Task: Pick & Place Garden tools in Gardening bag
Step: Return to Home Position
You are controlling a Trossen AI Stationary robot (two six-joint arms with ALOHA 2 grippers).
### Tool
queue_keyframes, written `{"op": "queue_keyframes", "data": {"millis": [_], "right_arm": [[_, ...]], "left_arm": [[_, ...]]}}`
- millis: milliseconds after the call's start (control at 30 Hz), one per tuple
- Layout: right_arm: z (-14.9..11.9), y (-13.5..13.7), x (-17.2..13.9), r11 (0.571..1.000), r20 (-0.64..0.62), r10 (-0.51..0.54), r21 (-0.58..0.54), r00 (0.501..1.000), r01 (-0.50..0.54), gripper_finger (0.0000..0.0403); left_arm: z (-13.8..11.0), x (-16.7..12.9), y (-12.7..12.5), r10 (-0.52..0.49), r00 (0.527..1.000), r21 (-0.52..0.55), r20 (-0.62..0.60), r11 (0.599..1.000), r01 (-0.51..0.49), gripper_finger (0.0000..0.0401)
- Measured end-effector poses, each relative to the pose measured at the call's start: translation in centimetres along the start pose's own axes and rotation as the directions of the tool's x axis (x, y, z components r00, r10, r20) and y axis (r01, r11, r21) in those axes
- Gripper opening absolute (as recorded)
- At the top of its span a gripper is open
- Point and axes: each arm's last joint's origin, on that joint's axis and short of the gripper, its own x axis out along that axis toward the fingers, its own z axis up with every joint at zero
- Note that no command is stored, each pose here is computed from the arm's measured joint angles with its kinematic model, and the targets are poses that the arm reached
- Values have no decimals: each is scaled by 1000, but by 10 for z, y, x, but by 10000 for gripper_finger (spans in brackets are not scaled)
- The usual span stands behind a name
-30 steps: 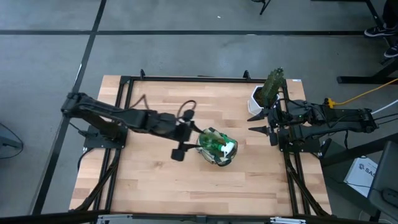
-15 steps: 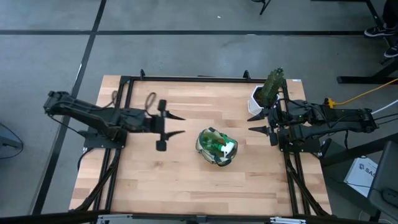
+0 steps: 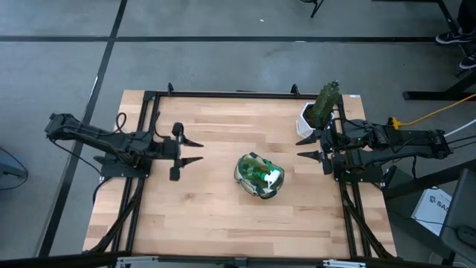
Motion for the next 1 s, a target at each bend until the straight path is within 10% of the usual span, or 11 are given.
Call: {"op": "queue_keyframes", "data": {"millis": [267,1000], "right_arm": [[0,0,0,1000,0,0,0,1000,0,172],[0,0,0,1000,0,0,0,1000,0,172]], "left_arm": [[-39,-2,-4,-1,1000,-106,7,994,2,182],[-53,-3,-5,-18,993,-69,-119,998,10,182]]}}
